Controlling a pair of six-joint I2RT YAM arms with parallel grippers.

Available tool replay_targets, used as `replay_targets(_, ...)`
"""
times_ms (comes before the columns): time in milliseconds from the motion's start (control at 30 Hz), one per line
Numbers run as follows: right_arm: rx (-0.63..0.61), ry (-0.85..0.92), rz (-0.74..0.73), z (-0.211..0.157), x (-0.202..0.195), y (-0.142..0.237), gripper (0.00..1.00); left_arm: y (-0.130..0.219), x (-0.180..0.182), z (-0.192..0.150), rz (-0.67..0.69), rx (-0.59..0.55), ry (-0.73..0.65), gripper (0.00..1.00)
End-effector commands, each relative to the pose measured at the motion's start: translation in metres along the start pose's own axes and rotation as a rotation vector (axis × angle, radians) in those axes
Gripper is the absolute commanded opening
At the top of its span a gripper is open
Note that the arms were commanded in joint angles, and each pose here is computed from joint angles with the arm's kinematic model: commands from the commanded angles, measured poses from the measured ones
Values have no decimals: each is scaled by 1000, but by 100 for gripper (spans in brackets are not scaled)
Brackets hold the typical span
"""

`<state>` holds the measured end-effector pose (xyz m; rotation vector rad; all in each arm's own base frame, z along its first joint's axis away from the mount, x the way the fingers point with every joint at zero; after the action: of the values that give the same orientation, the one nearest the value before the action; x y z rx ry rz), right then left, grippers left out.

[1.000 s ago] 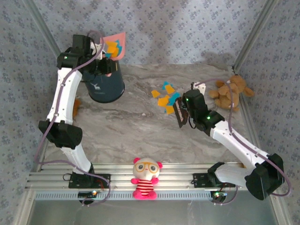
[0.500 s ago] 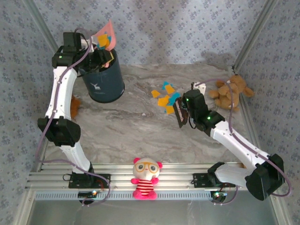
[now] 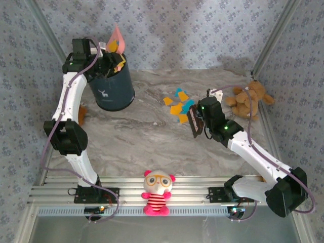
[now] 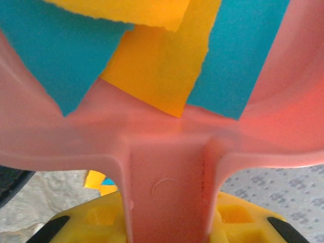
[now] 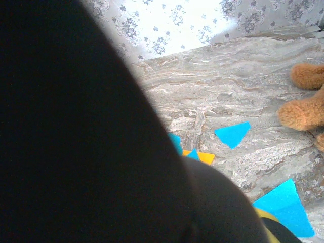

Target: Sweep away the paper scraps from the table

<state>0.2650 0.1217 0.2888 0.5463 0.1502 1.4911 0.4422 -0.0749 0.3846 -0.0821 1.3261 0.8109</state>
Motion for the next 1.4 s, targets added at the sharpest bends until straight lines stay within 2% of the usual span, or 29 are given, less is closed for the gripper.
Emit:
replay_targets(0,-35,-29,-5,10,-3,8,0,4,-12,8,-103,-20,26,0)
replay_targets(433,-32,-27,-9,8,-5,8,0,-3,-4,12,-222,-44,172,0)
replay_targets(1367,-29,-28,-10,8,-6,7,0,11,-11,4,-466,-81,325,0)
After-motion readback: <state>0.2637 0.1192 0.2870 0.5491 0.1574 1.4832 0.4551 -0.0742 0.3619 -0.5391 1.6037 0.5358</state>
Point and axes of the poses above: each hand's point on the last joint's axis, 136 mm out from that joint toward the fingers, its own y axis back along the fingers, its own x axis along the line the jaws close on, z = x × y, the point moved 9 cm from there along y, back along the fingers, and after that the axes turned 1 degree about -y, right-handed, at the moved point
